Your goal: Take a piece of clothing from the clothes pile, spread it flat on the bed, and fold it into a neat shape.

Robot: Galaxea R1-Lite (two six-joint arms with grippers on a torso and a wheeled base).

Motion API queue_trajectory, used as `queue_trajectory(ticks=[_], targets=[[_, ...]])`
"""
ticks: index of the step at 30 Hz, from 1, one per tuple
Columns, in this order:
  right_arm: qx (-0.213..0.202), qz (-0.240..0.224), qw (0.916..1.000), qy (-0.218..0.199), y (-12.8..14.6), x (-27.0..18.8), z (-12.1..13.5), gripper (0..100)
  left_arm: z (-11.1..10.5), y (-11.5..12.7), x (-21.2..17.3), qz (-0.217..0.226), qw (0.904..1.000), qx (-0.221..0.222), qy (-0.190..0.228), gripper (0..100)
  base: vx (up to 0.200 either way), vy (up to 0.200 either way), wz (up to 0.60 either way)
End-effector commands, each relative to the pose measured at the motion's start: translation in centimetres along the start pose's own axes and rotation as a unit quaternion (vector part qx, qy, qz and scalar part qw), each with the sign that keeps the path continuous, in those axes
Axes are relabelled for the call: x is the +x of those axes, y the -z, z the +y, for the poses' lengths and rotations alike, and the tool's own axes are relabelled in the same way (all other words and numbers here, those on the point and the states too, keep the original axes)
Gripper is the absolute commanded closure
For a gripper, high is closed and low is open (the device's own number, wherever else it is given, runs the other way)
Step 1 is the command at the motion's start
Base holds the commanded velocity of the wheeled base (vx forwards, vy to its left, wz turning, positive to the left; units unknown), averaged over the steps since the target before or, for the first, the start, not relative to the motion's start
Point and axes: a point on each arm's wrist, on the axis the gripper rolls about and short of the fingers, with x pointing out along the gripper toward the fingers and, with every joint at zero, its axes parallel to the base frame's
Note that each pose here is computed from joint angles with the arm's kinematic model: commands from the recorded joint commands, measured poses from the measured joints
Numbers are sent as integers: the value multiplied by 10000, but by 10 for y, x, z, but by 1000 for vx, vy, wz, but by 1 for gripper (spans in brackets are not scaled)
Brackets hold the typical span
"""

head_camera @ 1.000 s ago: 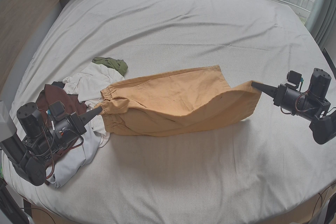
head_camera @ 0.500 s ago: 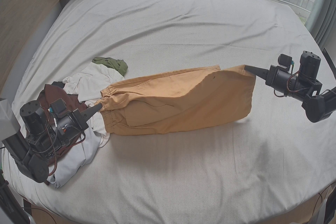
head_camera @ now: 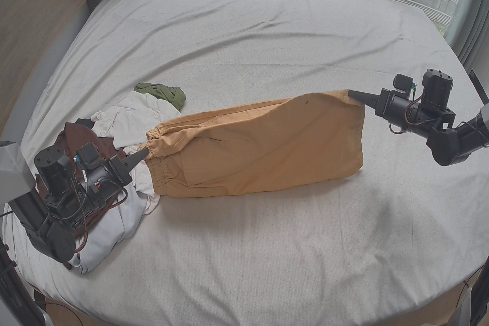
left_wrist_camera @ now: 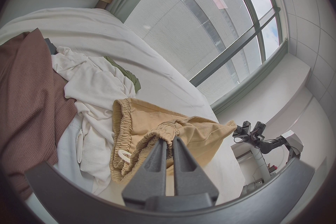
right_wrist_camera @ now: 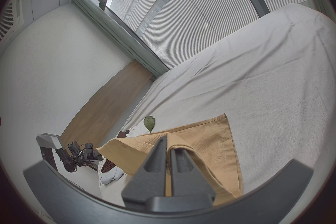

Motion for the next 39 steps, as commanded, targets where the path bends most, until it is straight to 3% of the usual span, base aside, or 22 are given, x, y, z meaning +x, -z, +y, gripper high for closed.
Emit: queue_trajectory(ticks=[1,7,14,35,36,39], targets=[[82,2,10000,38,7,16,-17,100,7,2,9,-69,9999,-27,-146,100,0,0,0],[320,-277,9991,21,6,40,-29,100,16,4,22,-217,9992,-94,-314,100,0,0,0],[310,-365,9988,-37,9,52,-38,100,26,6,36,-432,9973,-169,-565,100,0,0,0],[306,-374,9988,-6,15,61,-53,100,26,6,52,-626,9958,-370,-550,100,0,0,0],[311,-369,9988,-3,16,61,-54,100,26,6,52,-626,9958,-370,-550,0,0,0,0],[278,-402,9988,-30,14,63,-54,100,27,7,51,-597,9958,-383,-572,0,0,0,0]])
